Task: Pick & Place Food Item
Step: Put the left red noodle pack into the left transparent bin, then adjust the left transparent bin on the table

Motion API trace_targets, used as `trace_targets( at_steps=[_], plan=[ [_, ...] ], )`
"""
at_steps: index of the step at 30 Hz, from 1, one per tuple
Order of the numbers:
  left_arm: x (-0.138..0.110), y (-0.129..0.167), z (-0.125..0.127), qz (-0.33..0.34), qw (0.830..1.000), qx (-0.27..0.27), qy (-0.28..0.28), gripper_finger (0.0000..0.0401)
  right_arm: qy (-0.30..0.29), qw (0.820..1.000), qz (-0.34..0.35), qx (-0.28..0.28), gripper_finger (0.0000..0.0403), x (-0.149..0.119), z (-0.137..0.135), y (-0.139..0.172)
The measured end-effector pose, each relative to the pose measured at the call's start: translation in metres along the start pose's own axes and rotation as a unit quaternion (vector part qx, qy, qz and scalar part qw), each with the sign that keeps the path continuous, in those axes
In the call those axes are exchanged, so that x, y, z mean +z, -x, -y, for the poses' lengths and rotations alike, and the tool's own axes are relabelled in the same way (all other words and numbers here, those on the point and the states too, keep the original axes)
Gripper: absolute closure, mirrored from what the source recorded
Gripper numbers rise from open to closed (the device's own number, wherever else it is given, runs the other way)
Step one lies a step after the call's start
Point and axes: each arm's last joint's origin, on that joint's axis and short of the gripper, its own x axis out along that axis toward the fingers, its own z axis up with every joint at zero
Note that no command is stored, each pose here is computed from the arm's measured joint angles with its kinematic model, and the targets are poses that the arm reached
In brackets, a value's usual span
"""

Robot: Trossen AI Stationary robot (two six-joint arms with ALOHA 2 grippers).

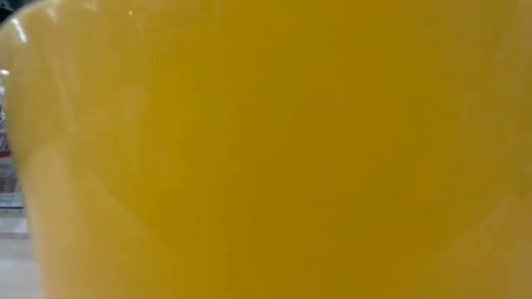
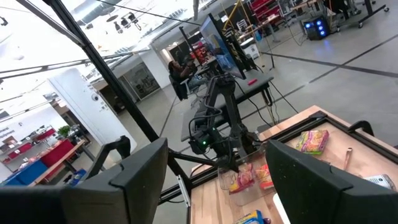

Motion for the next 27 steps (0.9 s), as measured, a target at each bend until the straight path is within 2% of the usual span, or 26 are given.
trace_targets(
  at_steps=[7, 18, 24, 27],
  plan=[
    [-0.006, -0.013, 0.004, -0.022, 0.998, -0.056, -0.004, 0.0397, 0.001, 1.0, 0.0, 0.0, 0.0138, 0.0, 0.0, 0.0],
    [-0.003, -0.007, -0.004, -0.018, 0.999, -0.047, -0.015, 0.0345, 0.0, 1.0, 0.0, -0.001, 0.0138, 0.0, 0.0, 0.0],
    [0.002, 0.0, -0.004, 0.018, 0.996, -0.079, -0.039, 0.0341, 0.002, 1.0, 0.0, -0.001, 0.0138, 0.0, 0.0, 0.0],
    [0.004, 0.004, 0.001, 0.046, 0.99, -0.118, -0.055, 0.0348, 0.003, 1.0, 0.001, -0.002, 0.0138, 0.0, 0.0, 0.0]
  ],
)
